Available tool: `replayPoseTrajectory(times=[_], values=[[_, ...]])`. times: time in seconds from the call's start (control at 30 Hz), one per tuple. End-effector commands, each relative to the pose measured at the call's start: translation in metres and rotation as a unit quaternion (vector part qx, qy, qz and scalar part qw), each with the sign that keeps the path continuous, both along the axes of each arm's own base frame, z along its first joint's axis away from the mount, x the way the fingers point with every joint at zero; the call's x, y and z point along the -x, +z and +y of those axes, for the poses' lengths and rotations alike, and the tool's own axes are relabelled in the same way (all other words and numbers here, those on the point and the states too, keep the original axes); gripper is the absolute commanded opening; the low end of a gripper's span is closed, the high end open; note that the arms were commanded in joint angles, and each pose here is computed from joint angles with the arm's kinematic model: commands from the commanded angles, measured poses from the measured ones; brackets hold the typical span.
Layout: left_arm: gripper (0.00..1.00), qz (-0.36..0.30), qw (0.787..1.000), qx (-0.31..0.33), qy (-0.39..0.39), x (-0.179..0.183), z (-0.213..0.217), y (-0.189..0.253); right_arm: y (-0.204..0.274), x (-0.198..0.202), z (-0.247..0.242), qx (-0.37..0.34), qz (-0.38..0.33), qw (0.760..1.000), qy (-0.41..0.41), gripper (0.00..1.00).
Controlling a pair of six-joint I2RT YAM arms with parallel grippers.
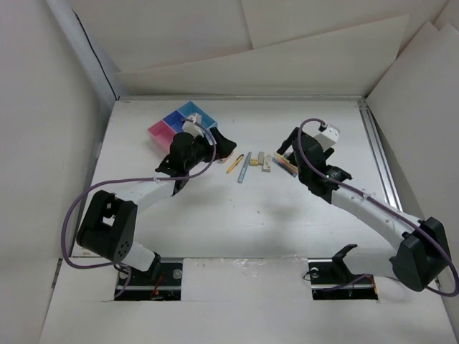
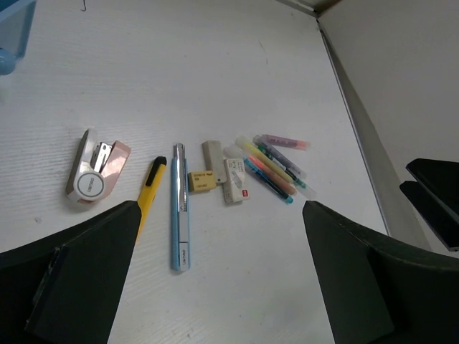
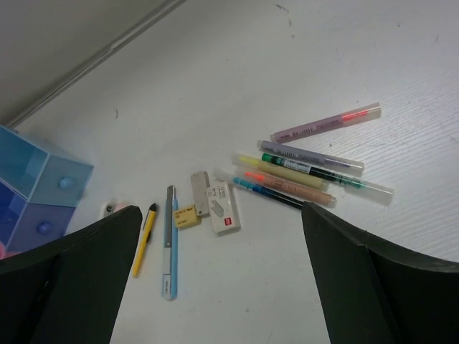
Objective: Sort the stationery into containers
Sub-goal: Pick up the stationery from the center of the board.
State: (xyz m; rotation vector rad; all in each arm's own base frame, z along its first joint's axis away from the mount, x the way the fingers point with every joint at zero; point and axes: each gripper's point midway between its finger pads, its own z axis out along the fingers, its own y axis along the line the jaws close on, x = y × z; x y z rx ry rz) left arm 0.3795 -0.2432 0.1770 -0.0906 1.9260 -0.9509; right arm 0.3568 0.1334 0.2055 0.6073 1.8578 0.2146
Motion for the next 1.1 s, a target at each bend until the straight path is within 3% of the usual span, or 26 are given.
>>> replayPoseTrajectory(times=[0.0,0.13,0.17,0.23,0.27,0.33,0.37,0.43,0.47,0.57,0.6,0.67,0.73,0.77,1.07], values=[[0.97,-0.048,0.999,0.01,-0.006,-0.006,-0.003,0.033,0.019,-0.006,0.004,-0.006,-0.026,1.0,-0.005,1.0],[0.96,-0.062,0.998,-0.025,-0.008,0.006,-0.005,0.027,0.019,-0.006,0.004,-0.006,-0.026,1.0,-0.005,0.98],[0.95,-0.063,0.997,-0.037,-0.003,0.007,-0.003,0.026,0.019,-0.006,0.004,-0.006,-0.026,1.0,-0.005,0.89],[0.82,-0.053,0.997,-0.052,0.008,0.008,0.0,0.018,0.018,-0.006,0.004,-0.001,-0.026,1.0,-0.003,0.75],[0.77,-0.053,0.997,-0.054,0.013,0.006,0.001,0.018,0.018,-0.006,0.004,-0.001,-0.026,1.0,-0.003,0.57],[0.64,-0.047,0.997,-0.057,0.012,0.009,0.002,0.011,0.018,-0.006,0.004,-0.001,-0.026,1.0,-0.003,0.31],[0.6,-0.047,0.997,-0.056,0.006,0.01,0.001,0.011,0.018,-0.006,0.005,0.002,-0.024,1.0,0.003,0.09],[0.54,-0.043,0.997,-0.058,0.001,0.014,-0.002,0.007,0.022,-0.007,0.007,-0.002,-0.026,1.0,0.007,0.03],[0.48,-0.042,0.996,-0.073,0.002,0.014,-0.005,0.004,0.022,-0.007,0.007,-0.002,-0.026,1.0,0.007,0.03],[0.52,-0.024,0.983,-0.174,0.046,0.01,0.003,-0.02,0.022,-0.005,0.011,-0.003,-0.026,1.0,0.011,0.05],[0.62,-0.034,0.98,-0.194,0.042,0.013,-0.012,-0.013,0.022,-0.005,0.011,-0.003,-0.026,1.0,0.011,0.21],[0.73,-0.021,0.967,-0.244,0.064,0.013,-0.007,-0.023,0.022,-0.005,0.011,-0.003,-0.026,1.0,0.011,0.43],[0.82,-0.01,0.965,-0.255,0.061,0.011,-0.009,-0.035,0.021,-0.005,0.012,-0.004,-0.025,1.0,0.015,0.64],[0.82,-0.009,0.966,-0.253,0.055,0.01,-0.013,-0.035,0.021,-0.005,0.012,-0.004,-0.025,1.0,0.015,0.68],[0.83,0.026,0.957,-0.283,0.059,-0.023,-0.01,-0.067,0.029,-0.003,0.012,-0.008,-0.033,0.999,0.021,0.7]])
